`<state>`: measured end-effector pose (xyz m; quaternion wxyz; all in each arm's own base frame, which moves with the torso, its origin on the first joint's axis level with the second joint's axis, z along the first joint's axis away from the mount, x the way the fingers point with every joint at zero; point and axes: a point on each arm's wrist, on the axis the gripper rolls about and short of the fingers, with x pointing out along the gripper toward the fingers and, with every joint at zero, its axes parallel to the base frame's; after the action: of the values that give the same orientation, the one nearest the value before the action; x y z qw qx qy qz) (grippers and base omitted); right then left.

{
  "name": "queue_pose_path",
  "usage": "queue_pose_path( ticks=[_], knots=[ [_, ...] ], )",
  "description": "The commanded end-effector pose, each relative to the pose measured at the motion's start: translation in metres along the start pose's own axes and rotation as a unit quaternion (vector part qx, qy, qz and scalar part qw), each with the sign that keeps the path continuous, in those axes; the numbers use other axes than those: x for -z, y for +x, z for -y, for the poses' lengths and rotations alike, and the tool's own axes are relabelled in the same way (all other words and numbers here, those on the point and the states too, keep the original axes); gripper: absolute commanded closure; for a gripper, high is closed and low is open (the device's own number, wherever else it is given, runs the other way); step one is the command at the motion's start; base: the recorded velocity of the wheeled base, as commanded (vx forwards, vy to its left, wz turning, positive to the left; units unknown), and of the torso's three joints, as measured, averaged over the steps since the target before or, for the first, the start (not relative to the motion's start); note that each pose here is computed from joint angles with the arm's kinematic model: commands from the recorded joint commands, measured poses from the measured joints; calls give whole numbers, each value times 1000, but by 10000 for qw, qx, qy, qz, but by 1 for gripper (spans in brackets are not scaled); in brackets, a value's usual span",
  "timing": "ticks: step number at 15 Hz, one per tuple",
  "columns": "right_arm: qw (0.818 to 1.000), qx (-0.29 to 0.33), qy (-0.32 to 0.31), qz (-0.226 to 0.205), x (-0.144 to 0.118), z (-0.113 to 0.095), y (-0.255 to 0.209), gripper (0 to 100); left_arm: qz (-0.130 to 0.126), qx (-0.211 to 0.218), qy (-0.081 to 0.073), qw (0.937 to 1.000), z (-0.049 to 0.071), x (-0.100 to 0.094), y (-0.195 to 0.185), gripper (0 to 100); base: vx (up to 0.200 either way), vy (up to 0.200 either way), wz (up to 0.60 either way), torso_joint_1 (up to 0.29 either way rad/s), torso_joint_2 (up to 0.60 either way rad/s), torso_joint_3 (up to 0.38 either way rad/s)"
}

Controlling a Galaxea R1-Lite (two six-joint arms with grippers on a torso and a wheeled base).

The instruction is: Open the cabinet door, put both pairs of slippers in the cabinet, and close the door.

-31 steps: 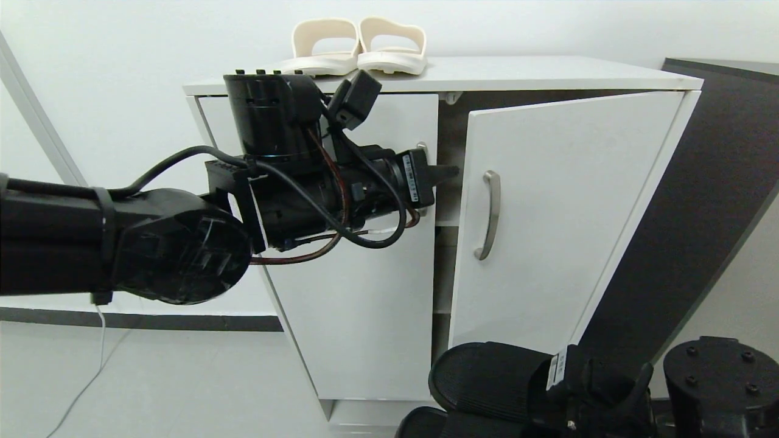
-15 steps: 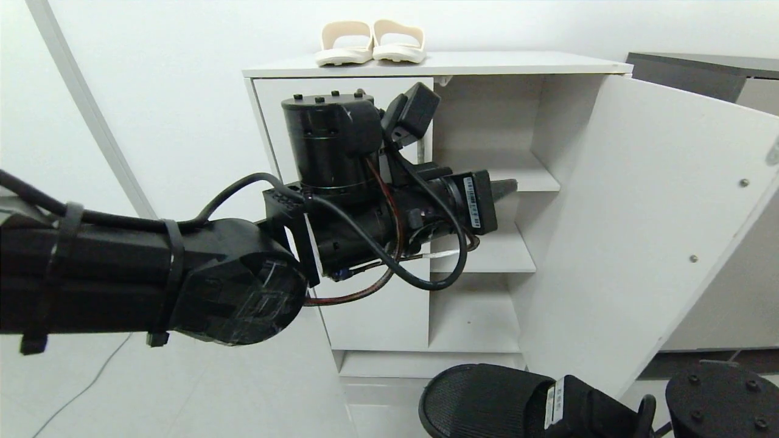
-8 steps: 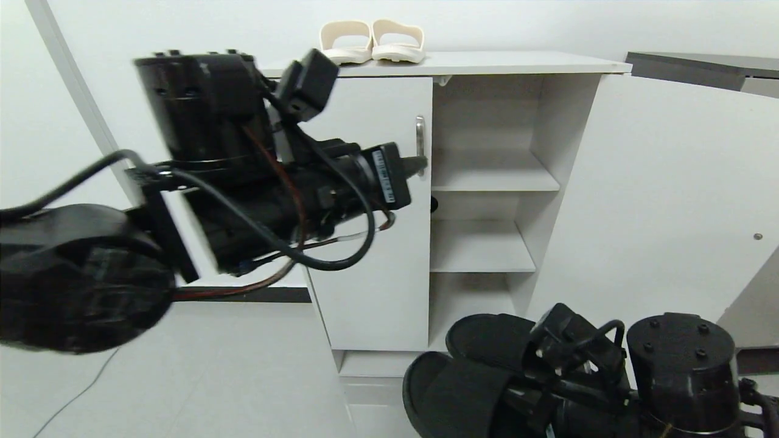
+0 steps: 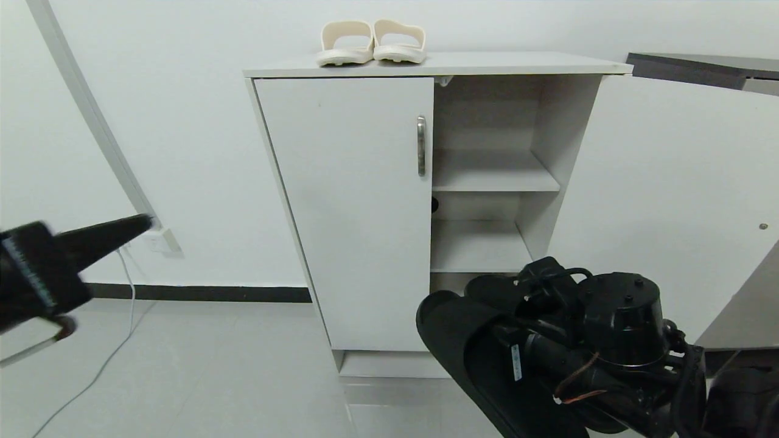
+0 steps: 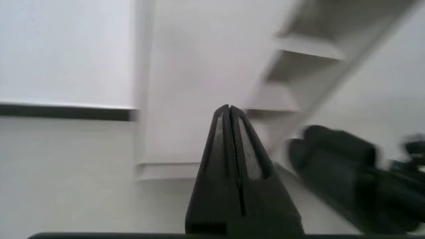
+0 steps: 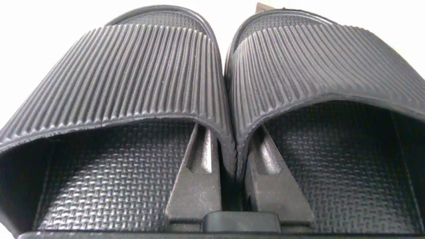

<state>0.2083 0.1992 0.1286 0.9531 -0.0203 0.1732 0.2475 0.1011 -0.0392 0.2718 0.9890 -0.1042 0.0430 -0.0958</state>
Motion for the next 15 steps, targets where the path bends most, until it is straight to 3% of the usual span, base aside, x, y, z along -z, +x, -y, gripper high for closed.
queue_pose_path(
  ticks=[1, 4, 7, 9, 11, 14, 15],
  knots=[
    [9999, 41, -17, -103, 5, 1, 6, 100, 665, -1325, 66, 9889, -31, 28, -78, 100, 0, 0, 0, 0, 0, 0],
    [9999, 48, -30, -154, 7, 0, 8, 100, 779, -2081, 478, 9738, -41, 71, -112, 100, 0, 0, 0, 0, 0, 0],
    [9998, 30, -44, -177, 9, -1, 9, 100, 762, -2370, 793, 9653, -48, 120, -124, 100, 0, 0, 0, 0, 0, 0],
    [9998, 23, -47, -177, 9, -1, 8, 100, 690, -2358, 837, 9657, -54, 147, -125, 100, 0, 0, 0, 0, 0, 0],
    [9998, 23, -47, -177, 9, -1, 8, 100, 694, -2328, 838, 9664, -57, 162, -126, 100, 0, 0, 0, 0, 0, 0],
    [9998, 17, -54, -184, 9, -2, 8, 100, 597, -2609, 825, 9600, -59, 179, -123, 100, 0, 0, 0, 0, 0, 0],
    [9998, 4, -60, -200, 10, -2, 8, 100, 556, -2599, 835, 9604, -61, 186, -122, 100, 0, 0, 0, 0, 0, 0]
  ],
)
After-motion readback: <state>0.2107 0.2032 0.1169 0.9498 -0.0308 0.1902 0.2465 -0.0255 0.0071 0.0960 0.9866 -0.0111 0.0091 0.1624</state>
